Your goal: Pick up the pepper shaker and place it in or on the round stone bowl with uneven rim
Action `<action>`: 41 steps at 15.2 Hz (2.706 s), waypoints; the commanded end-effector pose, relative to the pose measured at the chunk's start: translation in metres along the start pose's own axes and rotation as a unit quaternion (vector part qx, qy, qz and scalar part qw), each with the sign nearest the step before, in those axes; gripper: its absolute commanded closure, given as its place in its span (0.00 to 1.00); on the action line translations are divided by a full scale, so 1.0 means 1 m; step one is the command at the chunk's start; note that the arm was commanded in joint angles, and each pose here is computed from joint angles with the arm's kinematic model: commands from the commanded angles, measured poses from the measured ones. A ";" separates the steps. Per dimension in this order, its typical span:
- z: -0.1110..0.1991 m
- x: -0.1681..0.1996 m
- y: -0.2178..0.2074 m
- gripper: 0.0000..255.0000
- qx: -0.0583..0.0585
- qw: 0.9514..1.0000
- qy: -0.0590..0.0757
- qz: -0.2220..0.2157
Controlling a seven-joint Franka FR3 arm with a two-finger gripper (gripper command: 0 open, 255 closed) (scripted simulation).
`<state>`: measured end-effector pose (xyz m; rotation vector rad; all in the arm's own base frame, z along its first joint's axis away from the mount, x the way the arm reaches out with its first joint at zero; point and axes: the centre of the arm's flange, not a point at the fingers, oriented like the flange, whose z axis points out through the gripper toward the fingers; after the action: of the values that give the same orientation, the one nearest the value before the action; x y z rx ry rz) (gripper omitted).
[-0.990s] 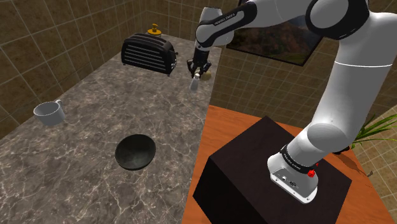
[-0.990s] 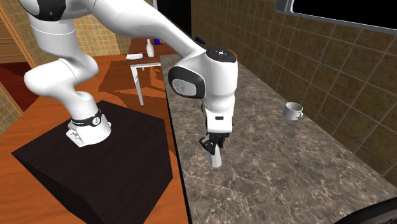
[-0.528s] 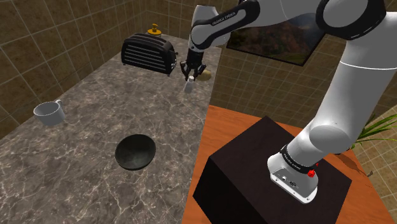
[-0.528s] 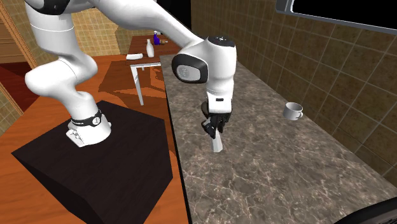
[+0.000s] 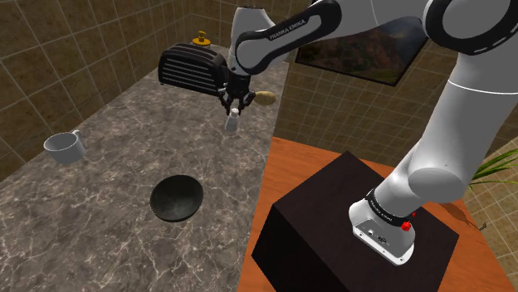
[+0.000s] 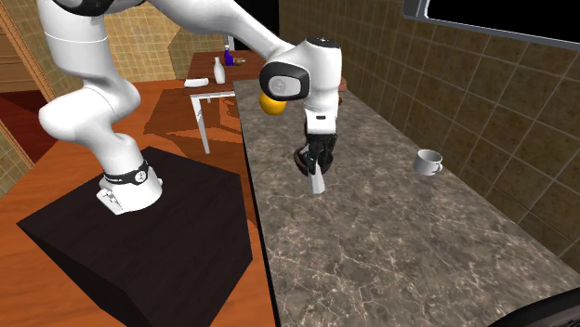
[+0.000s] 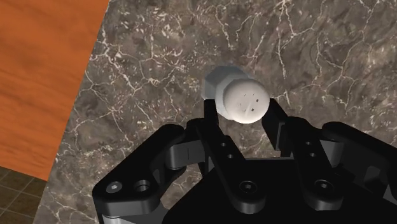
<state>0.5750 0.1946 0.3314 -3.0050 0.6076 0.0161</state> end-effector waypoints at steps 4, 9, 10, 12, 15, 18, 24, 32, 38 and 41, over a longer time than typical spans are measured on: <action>0.001 -0.045 -0.049 1.00 0.000 1.000 0.000 0.001; 0.000 -0.089 -0.098 1.00 0.000 1.000 0.000 0.001; 0.000 -0.098 -0.107 1.00 0.000 1.000 0.000 0.001; 0.000 -0.116 -0.127 1.00 0.000 1.000 0.000 0.001; -0.001 -0.142 -0.156 1.00 0.000 1.000 0.000 0.001; -0.001 -0.169 -0.186 1.00 0.000 1.000 0.000 0.001; 0.009 -0.205 -0.225 1.00 0.000 1.000 0.000 0.001; 0.051 -0.204 -0.222 1.00 0.000 1.000 0.000 0.001; 0.082 -0.203 -0.220 1.00 0.000 1.000 0.000 0.001; 0.098 -0.203 -0.218 1.00 0.000 1.000 0.000 0.001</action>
<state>0.4729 0.4818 0.2597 -3.0049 0.6102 0.0163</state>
